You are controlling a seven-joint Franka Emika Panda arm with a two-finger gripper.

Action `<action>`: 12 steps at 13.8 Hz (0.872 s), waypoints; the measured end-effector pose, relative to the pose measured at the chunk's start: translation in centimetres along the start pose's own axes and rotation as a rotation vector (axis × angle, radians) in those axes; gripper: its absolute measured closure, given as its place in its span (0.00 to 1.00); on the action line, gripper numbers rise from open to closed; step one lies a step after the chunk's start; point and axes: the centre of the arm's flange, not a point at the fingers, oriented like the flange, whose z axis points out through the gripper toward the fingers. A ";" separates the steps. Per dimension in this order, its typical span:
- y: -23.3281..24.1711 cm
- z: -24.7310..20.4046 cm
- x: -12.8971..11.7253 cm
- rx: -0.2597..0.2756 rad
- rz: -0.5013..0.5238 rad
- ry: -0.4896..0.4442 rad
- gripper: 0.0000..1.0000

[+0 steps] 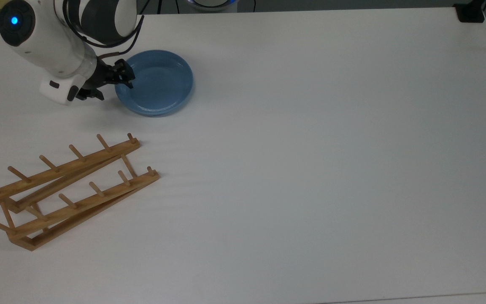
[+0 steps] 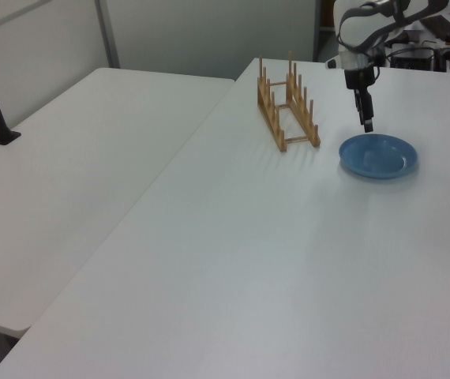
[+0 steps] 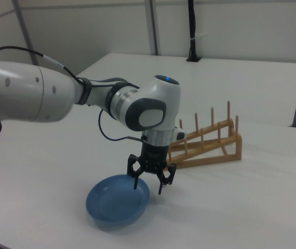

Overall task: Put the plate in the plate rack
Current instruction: 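Move the gripper down to the rim of the light-blue plate, then close the gripper on the plate rim and tilt the plate up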

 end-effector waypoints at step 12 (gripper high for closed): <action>-1.2 2.0 2.6 -0.011 -0.028 0.006 0.94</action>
